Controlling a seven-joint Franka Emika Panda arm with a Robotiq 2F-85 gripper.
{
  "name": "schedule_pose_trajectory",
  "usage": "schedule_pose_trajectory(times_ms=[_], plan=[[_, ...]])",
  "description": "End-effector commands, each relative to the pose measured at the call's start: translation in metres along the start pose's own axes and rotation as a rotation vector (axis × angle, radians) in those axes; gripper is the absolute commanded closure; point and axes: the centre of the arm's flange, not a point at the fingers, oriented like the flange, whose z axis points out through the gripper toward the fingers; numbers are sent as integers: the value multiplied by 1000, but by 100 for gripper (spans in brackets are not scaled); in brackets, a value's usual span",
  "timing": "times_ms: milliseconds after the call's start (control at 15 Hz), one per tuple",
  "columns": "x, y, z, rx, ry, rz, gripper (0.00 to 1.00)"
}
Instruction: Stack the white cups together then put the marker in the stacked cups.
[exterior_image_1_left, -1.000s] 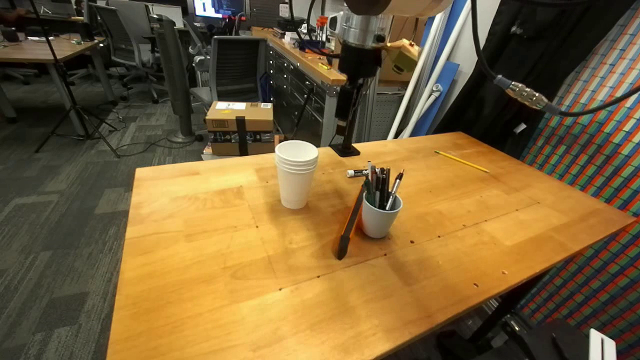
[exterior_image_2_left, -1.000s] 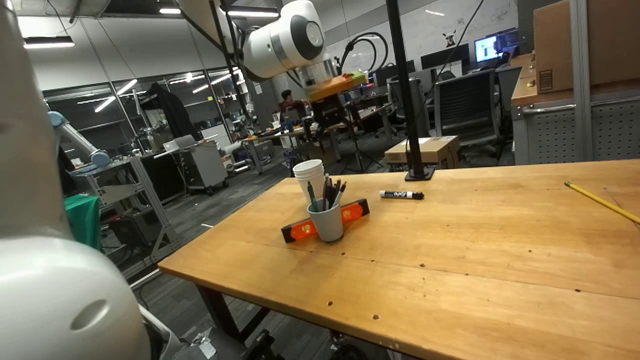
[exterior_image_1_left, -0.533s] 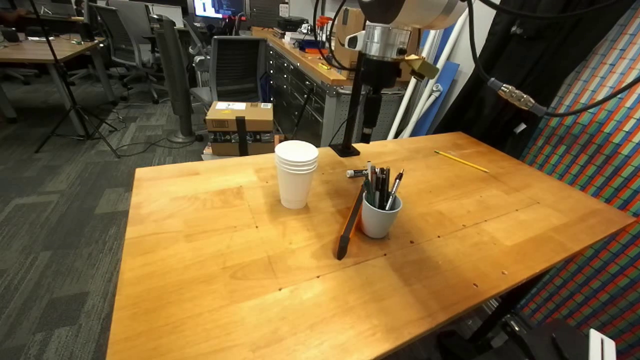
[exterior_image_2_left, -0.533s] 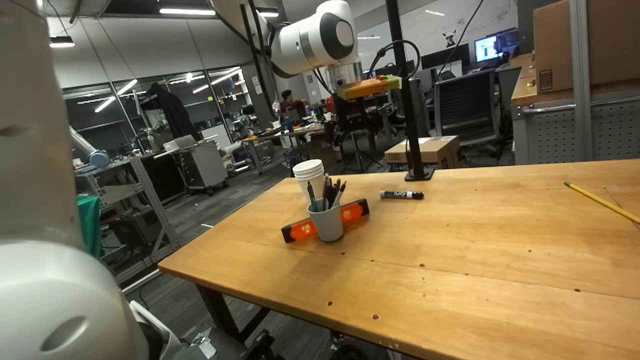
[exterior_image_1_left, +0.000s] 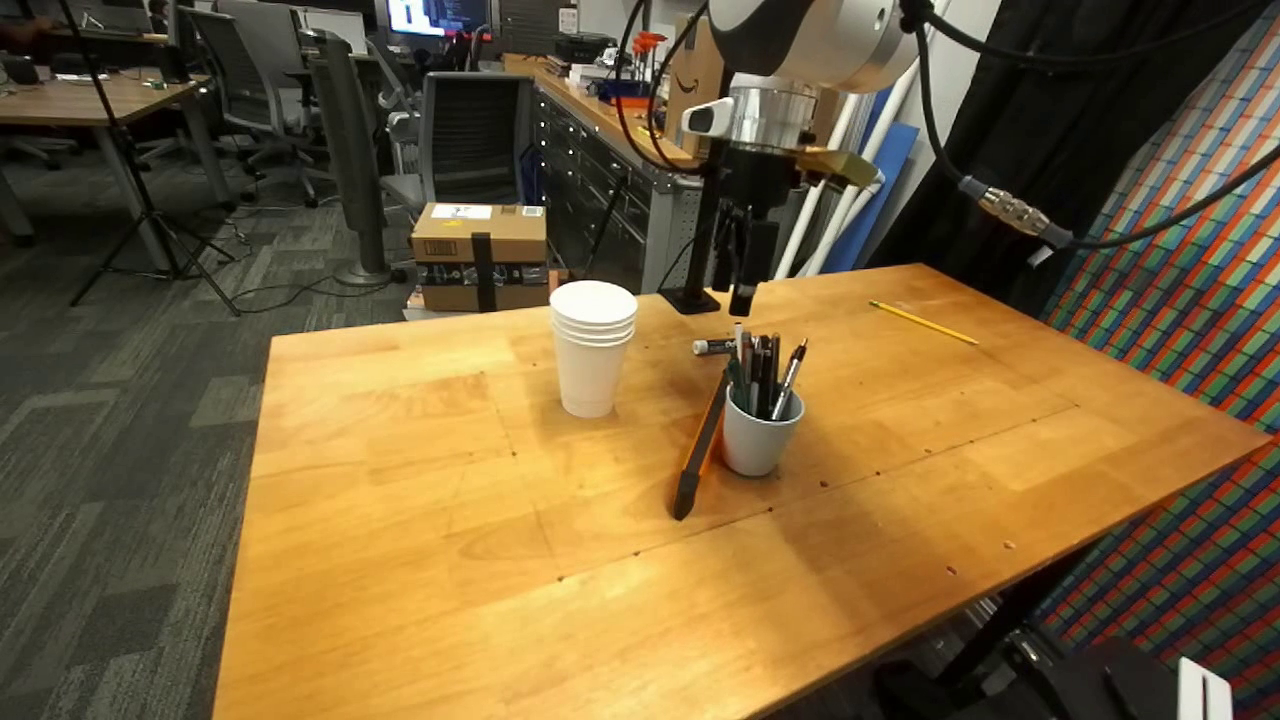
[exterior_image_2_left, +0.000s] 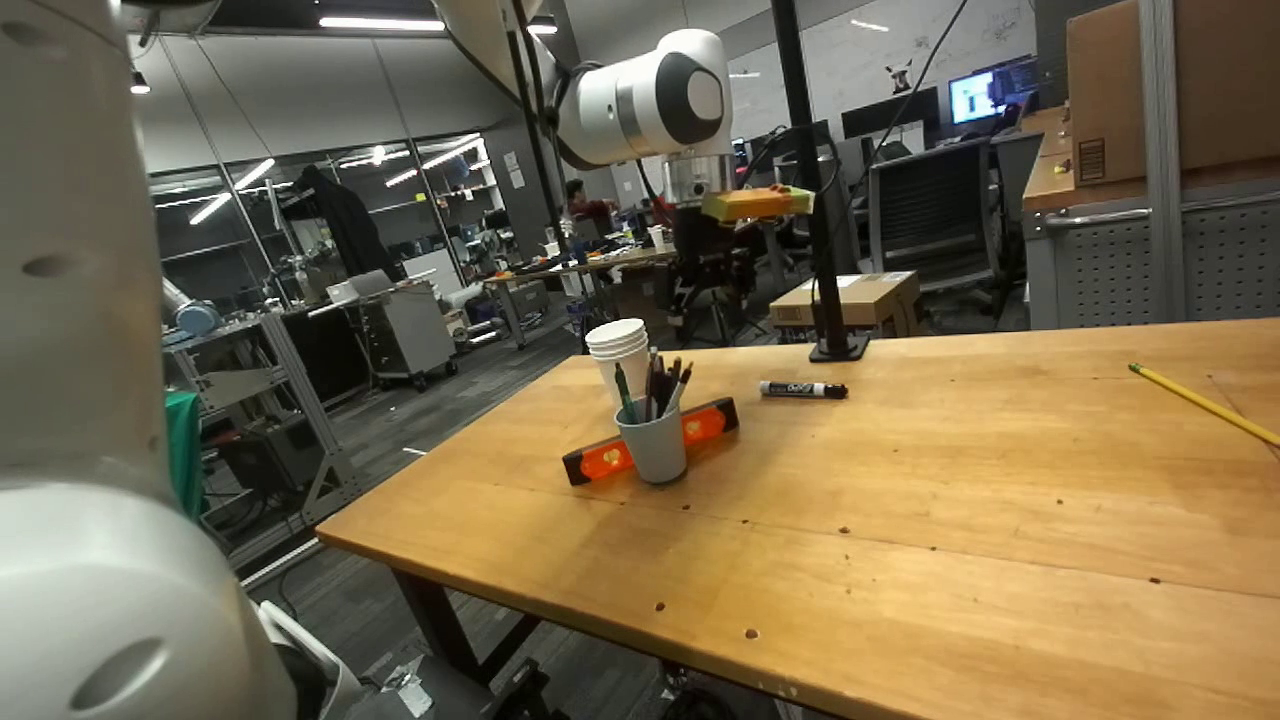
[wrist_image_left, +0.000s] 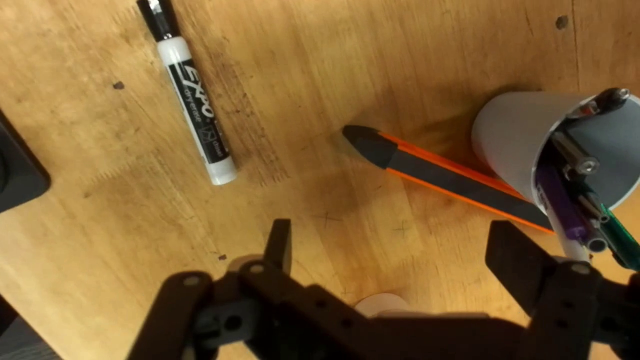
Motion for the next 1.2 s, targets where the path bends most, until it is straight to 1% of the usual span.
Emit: schedule_pose_trajectory(times_ms=[0,333,800,1133], plan=[[-1,-1,4,-11,35,-64,0],[-3,-3,19,-74,53,-71,0],[-10,-6,52,-78,39,-53,0],[-7,1,60,-165,66,-28,0]])
